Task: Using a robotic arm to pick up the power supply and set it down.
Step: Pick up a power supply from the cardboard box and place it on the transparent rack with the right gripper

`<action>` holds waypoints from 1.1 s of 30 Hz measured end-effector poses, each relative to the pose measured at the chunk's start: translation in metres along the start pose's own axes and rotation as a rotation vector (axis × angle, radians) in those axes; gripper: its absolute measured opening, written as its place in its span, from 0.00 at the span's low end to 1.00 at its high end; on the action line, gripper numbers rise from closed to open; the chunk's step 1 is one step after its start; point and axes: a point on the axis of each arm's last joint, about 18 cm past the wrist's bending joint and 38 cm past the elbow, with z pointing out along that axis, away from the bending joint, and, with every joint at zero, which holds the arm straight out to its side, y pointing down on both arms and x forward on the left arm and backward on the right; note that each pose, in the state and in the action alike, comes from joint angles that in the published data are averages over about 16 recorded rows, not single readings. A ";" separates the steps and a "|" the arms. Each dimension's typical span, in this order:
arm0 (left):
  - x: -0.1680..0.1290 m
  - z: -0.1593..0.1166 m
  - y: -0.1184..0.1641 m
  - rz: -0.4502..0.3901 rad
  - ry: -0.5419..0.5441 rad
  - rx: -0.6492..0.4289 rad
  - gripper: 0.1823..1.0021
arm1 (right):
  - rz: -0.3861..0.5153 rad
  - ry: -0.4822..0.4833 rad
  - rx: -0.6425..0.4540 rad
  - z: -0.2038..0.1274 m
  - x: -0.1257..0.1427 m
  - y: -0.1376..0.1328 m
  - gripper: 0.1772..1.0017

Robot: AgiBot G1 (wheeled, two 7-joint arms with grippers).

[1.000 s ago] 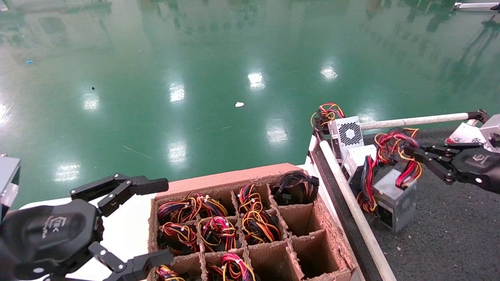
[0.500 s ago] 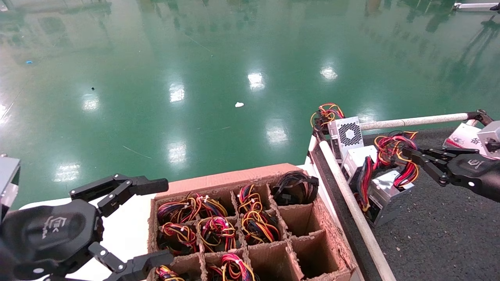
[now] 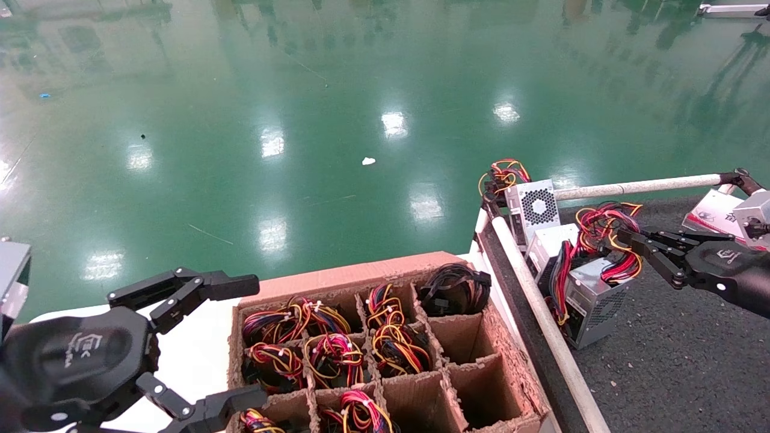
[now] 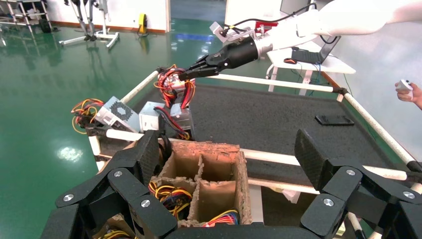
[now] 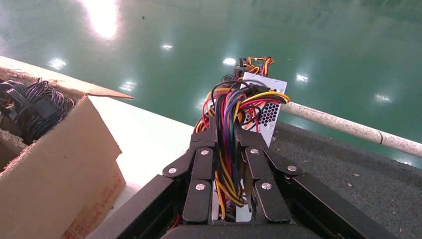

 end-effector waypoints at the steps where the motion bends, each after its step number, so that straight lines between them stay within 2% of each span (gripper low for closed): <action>1: 0.000 0.000 0.000 0.000 0.000 0.000 1.00 | 0.004 0.009 -0.004 0.004 0.001 0.003 0.06; 13: 0.000 0.000 0.000 0.000 0.000 0.000 1.00 | 0.043 0.076 -0.010 0.043 0.005 0.019 0.06; 33: 0.000 0.000 0.000 0.000 0.000 0.000 1.00 | 0.124 0.113 0.005 0.053 -0.006 0.052 0.06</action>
